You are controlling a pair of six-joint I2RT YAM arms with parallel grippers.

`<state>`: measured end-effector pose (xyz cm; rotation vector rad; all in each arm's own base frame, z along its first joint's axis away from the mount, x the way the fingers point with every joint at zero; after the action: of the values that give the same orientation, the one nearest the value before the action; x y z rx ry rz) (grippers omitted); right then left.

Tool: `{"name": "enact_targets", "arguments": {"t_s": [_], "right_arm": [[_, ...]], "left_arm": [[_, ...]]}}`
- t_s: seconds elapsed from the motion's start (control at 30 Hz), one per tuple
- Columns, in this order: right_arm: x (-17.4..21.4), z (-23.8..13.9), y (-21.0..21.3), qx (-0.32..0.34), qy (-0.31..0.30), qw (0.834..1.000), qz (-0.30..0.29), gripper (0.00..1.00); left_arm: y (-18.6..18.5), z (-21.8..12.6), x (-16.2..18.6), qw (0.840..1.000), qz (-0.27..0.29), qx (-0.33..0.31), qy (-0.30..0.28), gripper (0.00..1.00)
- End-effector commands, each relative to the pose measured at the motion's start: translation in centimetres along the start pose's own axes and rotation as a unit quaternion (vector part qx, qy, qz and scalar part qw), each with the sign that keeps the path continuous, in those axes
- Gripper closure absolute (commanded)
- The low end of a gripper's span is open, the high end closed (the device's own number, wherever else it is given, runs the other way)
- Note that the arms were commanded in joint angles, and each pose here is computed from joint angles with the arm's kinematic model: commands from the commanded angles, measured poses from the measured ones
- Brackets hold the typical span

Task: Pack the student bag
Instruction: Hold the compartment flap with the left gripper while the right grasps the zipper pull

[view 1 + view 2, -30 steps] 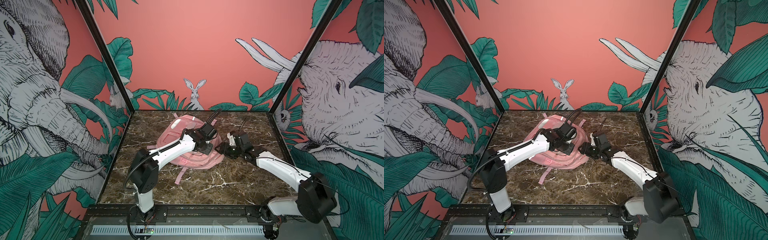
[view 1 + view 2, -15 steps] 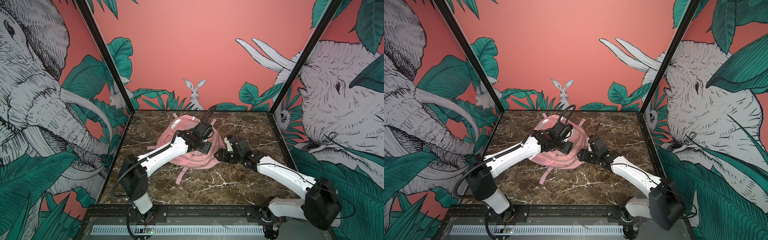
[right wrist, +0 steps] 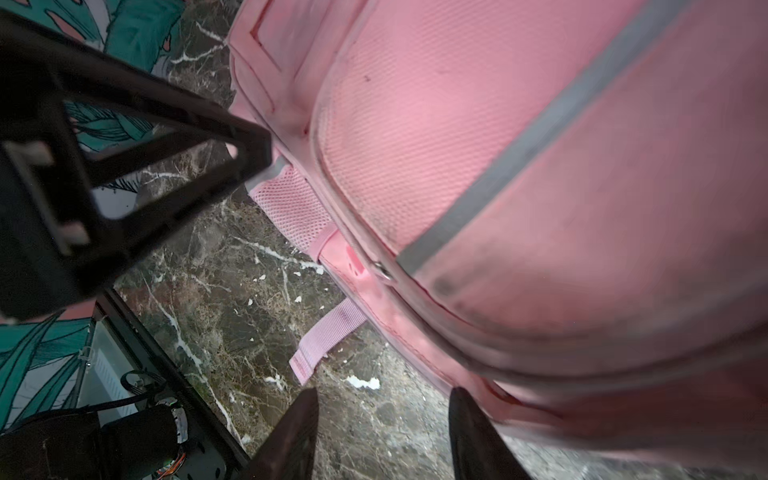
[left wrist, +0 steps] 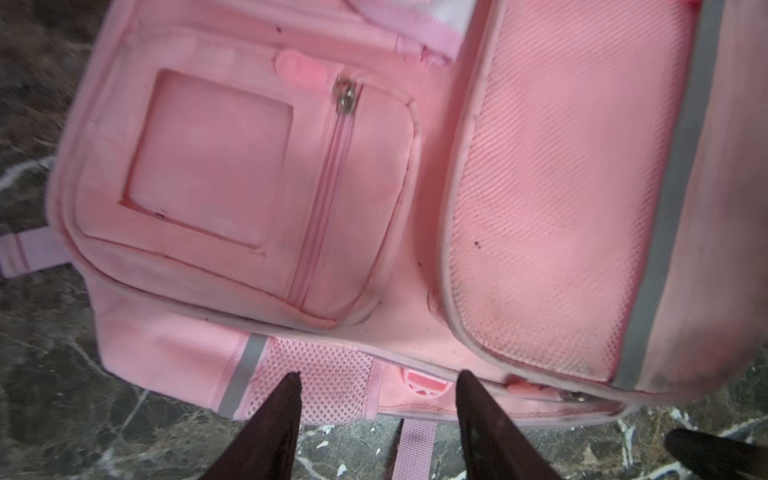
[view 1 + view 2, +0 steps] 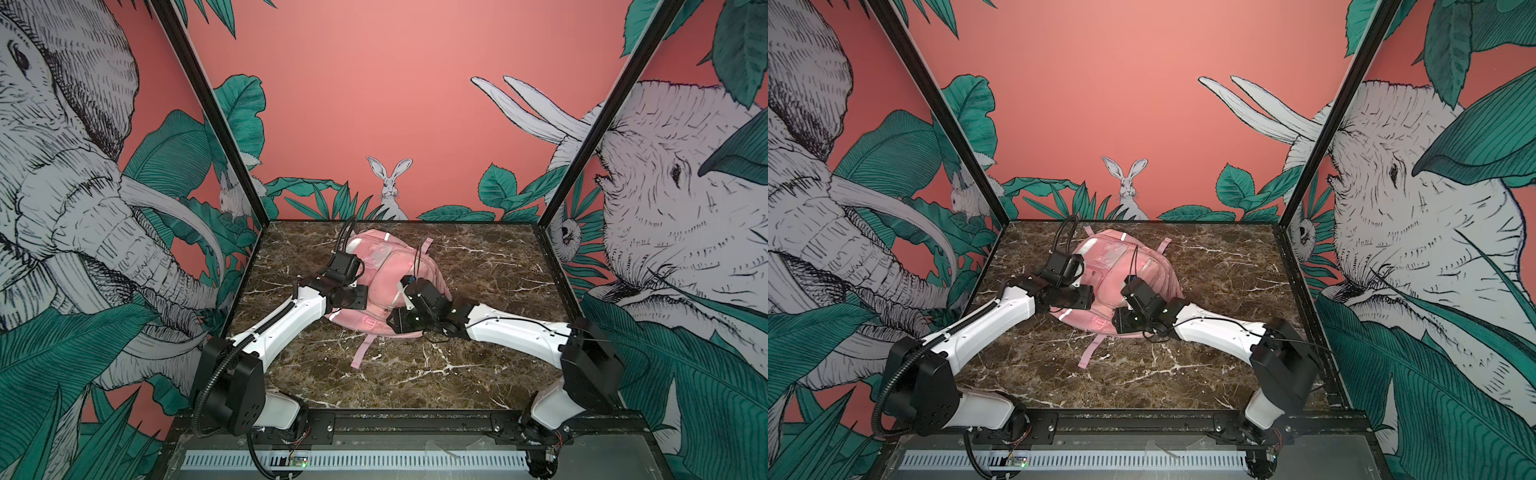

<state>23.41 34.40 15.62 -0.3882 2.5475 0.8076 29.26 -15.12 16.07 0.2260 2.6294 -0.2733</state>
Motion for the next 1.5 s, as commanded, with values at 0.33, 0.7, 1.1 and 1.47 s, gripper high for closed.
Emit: {"name": "enact_targets", "arguments": {"t_s": [0.33,0.7,1.1,1.47], "right_arm": [[-1.9,4.4,0.3,0.091,-0.040,0.995,-0.003,0.55],[-2.9,5.7,-0.9,0.164,-0.104,0.981,-0.017,0.68],[-3.6,5.4,-1.3,0.168,-0.168,0.971,-0.002,0.86],[-1.4,2.8,-2.2,0.164,-0.120,0.979,-0.031,1.00]], "left_arm": [[-1.8,0.6,-2.0,0.987,-0.055,0.139,-0.061,0.39],[-2.9,3.3,-2.2,0.975,-0.075,0.204,-0.044,0.39],[-3.1,4.6,-1.7,0.972,-0.078,0.219,-0.022,0.42],[-2.9,5.4,-1.9,0.972,-0.092,0.217,-0.015,0.64]]}}
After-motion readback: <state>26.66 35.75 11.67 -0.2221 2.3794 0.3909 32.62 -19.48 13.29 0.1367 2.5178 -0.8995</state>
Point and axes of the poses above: each gripper's point midway between its finger pads, its own z axis out along the fingers, its own y axis along the line the jaws close on, x = y × z, the point moved 4 cm from there along -z, back along the fingers, and after that the axes turned 1 degree about z, right-handed, at the moved point
